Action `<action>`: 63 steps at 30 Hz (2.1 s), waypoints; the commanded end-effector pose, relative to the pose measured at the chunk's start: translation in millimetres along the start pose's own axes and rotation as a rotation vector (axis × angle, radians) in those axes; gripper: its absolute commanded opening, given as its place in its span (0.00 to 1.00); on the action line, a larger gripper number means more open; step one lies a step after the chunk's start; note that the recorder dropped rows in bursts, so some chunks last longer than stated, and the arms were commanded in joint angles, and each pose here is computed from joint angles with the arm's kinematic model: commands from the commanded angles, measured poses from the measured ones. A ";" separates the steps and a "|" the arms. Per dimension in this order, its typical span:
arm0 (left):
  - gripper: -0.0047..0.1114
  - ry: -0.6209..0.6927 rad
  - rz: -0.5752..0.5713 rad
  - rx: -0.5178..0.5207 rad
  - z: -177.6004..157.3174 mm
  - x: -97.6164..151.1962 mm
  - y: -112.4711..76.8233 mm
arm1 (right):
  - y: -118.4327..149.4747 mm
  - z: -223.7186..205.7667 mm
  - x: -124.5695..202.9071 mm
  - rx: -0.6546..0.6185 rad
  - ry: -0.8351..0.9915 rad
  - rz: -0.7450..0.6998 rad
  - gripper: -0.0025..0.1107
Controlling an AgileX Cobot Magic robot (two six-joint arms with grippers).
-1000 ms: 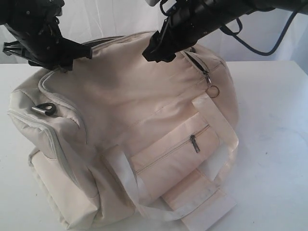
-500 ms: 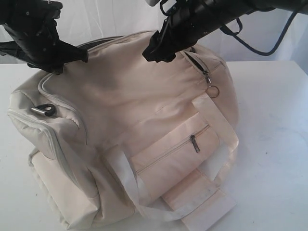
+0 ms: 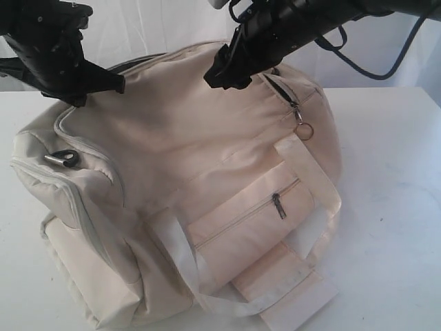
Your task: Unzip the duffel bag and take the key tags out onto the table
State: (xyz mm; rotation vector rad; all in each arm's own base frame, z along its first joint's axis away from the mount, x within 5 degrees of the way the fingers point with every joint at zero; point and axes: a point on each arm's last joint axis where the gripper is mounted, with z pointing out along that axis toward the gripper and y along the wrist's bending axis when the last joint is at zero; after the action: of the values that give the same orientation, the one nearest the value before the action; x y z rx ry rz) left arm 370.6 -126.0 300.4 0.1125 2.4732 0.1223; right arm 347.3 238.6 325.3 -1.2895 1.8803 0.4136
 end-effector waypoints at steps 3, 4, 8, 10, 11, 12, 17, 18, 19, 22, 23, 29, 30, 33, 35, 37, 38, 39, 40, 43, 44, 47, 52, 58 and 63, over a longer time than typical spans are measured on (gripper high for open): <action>0.04 -0.041 0.072 -0.008 -30.7 -4.1 8.7 | 0.1 -0.2 -0.8 0.000 -0.004 0.004 0.60; 0.04 -0.043 0.081 -0.005 -36.3 -4.0 10.2 | 0.0 1.6 0.3 -0.003 0.000 0.006 0.60; 0.04 -0.041 0.125 0.029 -53.7 -2.4 12.8 | 1.9 3.2 -0.8 -0.004 -0.003 -0.079 0.60; 0.04 -0.036 0.162 0.061 -59.4 -1.1 11.8 | 2.6 3.9 -2.7 0.009 -0.013 -0.166 0.60; 0.04 -0.033 0.187 0.085 -62.1 -0.3 10.5 | 4.1 4.7 -4.9 0.015 -0.024 -0.218 0.60; 0.04 -0.025 0.205 0.104 -62.1 0.7 8.8 | 5.0 5.3 -6.9 0.025 -0.035 -0.267 0.60; 0.04 0.016 0.292 0.201 -66.5 6.4 1.8 | 17.0 14.2 -18.7 0.067 -0.085 -0.480 0.60; 0.04 0.021 0.303 0.208 -67.4 7.1 1.5 | 20.9 17.5 -20.4 0.068 -0.090 -0.521 0.60; 0.04 0.025 0.319 0.213 -68.3 7.8 1.5 | 23.7 20.4 -21.9 0.074 -0.095 -0.565 0.60; 0.04 0.035 0.344 0.219 -70.9 9.3 2.0 | 31.5 35.6 -23.7 0.096 -0.105 -0.633 0.60; 0.04 0.034 0.352 0.219 -72.6 9.6 2.6 | 32.6 41.2 -24.4 0.118 -0.113 -0.636 0.60; 0.04 0.006 0.365 0.228 -87.3 9.6 6.5 | 35.1 74.6 -22.4 0.248 -0.138 -0.662 0.60; 0.04 0.002 0.365 0.229 -88.6 9.6 6.9 | 35.5 80.6 -20.9 0.266 -0.137 -0.674 0.60; 0.04 -0.009 0.374 0.229 -93.4 9.6 8.4 | 36.8 97.7 -14.5 0.295 -0.129 -0.685 0.54; 0.04 0.003 0.386 0.230 -93.9 10.9 8.7 | 37.7 105.0 -10.1 0.289 -0.118 -0.684 0.44; 0.04 0.016 0.387 0.231 -93.9 12.0 8.9 | 38.2 109.2 -6.9 0.277 -0.112 -0.662 0.18; 0.04 0.016 0.389 0.231 -93.9 12.0 8.9 | 37.9 108.9 -7.5 0.279 -0.117 -0.644 0.06; 0.04 0.021 0.386 0.237 -94.0 12.6 8.5 | 36.6 108.0 -9.5 0.290 -0.132 -0.587 0.02; 0.04 0.025 0.382 0.243 -94.2 13.0 8.0 | 34.6 106.7 -11.6 0.300 -0.144 -0.555 0.02; 0.04 0.074 0.390 0.246 -92.6 18.5 8.3 | 23.4 100.1 -19.4 0.347 -0.182 -0.485 0.02; 0.04 0.086 0.406 0.246 -89.9 21.3 8.1 | 19.2 98.2 -20.2 0.358 -0.185 -0.478 0.02; 0.04 0.108 0.422 0.227 -84.1 26.6 9.2 | 3.4 93.6 -15.1 0.387 -0.178 -0.444 0.02; 0.04 0.093 0.447 0.182 -87.7 25.4 14.7 | -24.0 86.2 -1.6 0.429 -0.152 -0.385 0.02; 0.04 0.095 0.451 0.175 -87.7 25.5 15.3 | -42.6 79.7 7.9 0.458 -0.138 -0.334 0.02; 0.04 0.112 0.471 0.142 -88.9 26.7 19.2 | -54.8 74.9 14.8 0.476 -0.128 -0.300 0.02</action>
State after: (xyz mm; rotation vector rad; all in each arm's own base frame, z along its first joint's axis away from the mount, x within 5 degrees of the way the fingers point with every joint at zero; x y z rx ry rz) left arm 307.7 -123.4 352.0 0.7485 2.4537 0.0518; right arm 395.5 292.1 261.8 -1.3462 1.5245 0.0252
